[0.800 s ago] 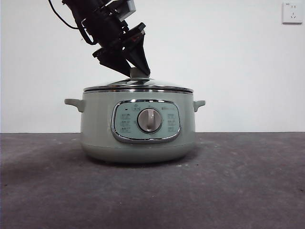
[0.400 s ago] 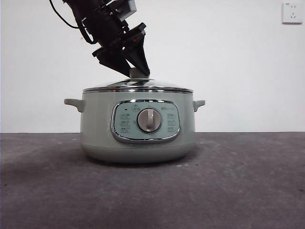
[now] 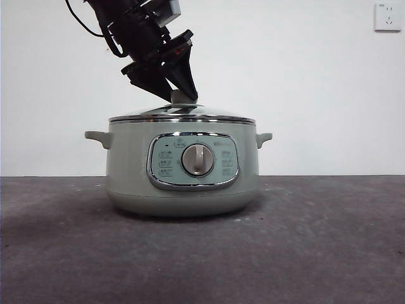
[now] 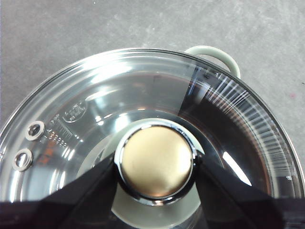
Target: Pick up the egg,open the lid,put the egg in the pot,close the lid
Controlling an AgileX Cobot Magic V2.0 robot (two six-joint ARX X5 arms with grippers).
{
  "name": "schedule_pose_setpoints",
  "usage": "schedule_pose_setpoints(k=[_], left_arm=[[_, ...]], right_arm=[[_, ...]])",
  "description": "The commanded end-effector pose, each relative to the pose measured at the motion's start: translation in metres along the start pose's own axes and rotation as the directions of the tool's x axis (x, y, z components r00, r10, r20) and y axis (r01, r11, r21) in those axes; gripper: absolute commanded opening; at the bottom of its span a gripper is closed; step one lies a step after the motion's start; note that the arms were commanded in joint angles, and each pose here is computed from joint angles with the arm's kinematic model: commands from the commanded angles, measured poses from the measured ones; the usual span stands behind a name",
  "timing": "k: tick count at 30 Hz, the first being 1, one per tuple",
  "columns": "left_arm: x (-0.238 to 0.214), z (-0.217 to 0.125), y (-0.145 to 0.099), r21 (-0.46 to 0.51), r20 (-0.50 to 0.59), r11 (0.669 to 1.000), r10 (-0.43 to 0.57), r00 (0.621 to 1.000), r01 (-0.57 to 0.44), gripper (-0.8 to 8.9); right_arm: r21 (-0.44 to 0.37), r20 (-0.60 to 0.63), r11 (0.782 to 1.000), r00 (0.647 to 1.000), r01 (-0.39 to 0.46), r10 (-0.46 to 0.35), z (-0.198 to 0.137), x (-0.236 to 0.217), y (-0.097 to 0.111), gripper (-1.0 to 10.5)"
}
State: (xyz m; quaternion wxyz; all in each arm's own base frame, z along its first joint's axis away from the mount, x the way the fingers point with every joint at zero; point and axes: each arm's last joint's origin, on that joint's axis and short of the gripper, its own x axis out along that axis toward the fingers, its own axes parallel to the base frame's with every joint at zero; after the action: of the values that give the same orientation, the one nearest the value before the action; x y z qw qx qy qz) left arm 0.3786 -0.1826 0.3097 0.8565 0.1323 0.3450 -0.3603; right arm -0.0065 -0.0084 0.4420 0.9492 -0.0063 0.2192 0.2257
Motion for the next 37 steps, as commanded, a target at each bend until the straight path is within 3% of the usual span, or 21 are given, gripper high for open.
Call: schedule_pose_setpoints(k=[1, 11, 21, 31, 37], left_arm=[[0.006, -0.009, 0.001, -0.019, -0.066, 1.0, -0.005, 0.998, 0.003, 4.91], [-0.014, -0.003, -0.001, -0.019, -0.025, 1.0, 0.01, 1.0, -0.01, 4.91], [-0.101, 0.004, -0.025, -0.04, 0.028, 0.999, 0.011, 1.0, -0.01, 4.9], [-0.202, -0.014, -0.066, -0.113, 0.105, 0.972, -0.196, 0.975, 0.208, 4.9], [-0.244, -0.03, -0.082, -0.103, 0.124, 0.971, -0.204, 0.971, 0.217, 4.9]], right_arm=[[0.004, -0.029, 1.0, 1.0, 0.008, -0.008, -0.004, 0.001, -0.001, 4.7], [0.004, -0.029, 1.0, 1.0, 0.008, -0.008, -0.004, 0.001, -0.001, 4.7], [0.004, -0.029, 1.0, 1.0, 0.008, -0.008, -0.004, 0.001, -0.001, 4.7], [0.003, -0.031, 1.0, 0.999, 0.008, -0.008, -0.004, 0.001, -0.001, 4.7], [0.0, -0.031, 1.0, 0.999, 0.008, -0.008, -0.004, 0.001, -0.001, 4.7]])
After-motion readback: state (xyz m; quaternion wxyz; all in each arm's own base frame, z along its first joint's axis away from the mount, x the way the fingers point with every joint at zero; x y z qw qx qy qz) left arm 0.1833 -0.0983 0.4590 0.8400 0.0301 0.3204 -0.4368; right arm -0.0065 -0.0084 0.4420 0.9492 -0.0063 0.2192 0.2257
